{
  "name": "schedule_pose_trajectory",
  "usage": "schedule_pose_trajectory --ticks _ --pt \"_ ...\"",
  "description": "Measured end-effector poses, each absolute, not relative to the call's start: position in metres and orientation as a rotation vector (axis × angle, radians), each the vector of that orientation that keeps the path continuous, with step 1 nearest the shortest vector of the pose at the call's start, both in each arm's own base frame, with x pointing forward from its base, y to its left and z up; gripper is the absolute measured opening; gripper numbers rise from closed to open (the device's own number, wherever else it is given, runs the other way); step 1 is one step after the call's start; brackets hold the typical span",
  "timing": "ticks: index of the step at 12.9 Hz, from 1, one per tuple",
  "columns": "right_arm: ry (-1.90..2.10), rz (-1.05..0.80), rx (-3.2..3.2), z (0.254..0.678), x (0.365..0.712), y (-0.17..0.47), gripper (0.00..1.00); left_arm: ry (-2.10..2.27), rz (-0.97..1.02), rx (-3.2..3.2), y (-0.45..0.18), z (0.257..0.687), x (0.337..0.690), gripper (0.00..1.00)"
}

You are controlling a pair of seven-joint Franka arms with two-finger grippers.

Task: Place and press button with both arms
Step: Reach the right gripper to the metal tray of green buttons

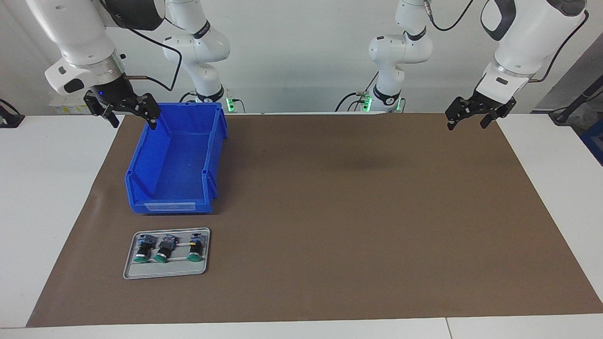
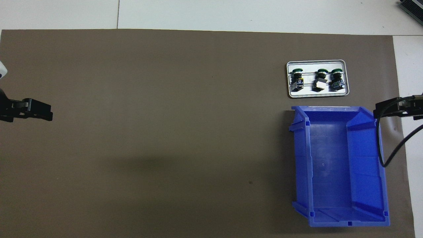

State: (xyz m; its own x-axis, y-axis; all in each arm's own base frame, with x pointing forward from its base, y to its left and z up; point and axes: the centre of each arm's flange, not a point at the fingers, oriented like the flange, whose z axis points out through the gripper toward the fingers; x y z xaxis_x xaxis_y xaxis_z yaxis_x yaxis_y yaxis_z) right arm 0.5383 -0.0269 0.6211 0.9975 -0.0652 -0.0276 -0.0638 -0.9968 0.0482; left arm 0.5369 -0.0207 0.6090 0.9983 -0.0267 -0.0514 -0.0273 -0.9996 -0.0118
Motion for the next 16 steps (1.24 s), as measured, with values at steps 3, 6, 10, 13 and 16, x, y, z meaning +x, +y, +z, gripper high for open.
schedule_pose_trajectory --ticks 3,6,10,13,16 --pt "-0.1 -0.044 3.092 0.621 0.538 -0.027 1.0 0.042 0.08 -3.128 -0.021 0.609 0.537 1.0" --pt "-0.104 -0.044 3.092 0.621 0.538 -0.028 1.0 0.042 0.08 -3.128 -0.021 0.609 0.537 1.0" --pt "-0.104 -0.041 3.092 0.622 0.538 -0.028 1.0 0.042 0.08 -3.128 -0.021 0.609 0.537 1.0" --pt "-0.101 0.051 3.092 0.621 0.546 -0.028 1.0 0.042 0.08 -3.128 -0.021 0.609 0.537 1.0" --pt "-0.084 0.166 3.088 0.594 0.56 -0.025 1.0 0.042 0.08 -3.128 -0.021 0.609 0.537 1.0"
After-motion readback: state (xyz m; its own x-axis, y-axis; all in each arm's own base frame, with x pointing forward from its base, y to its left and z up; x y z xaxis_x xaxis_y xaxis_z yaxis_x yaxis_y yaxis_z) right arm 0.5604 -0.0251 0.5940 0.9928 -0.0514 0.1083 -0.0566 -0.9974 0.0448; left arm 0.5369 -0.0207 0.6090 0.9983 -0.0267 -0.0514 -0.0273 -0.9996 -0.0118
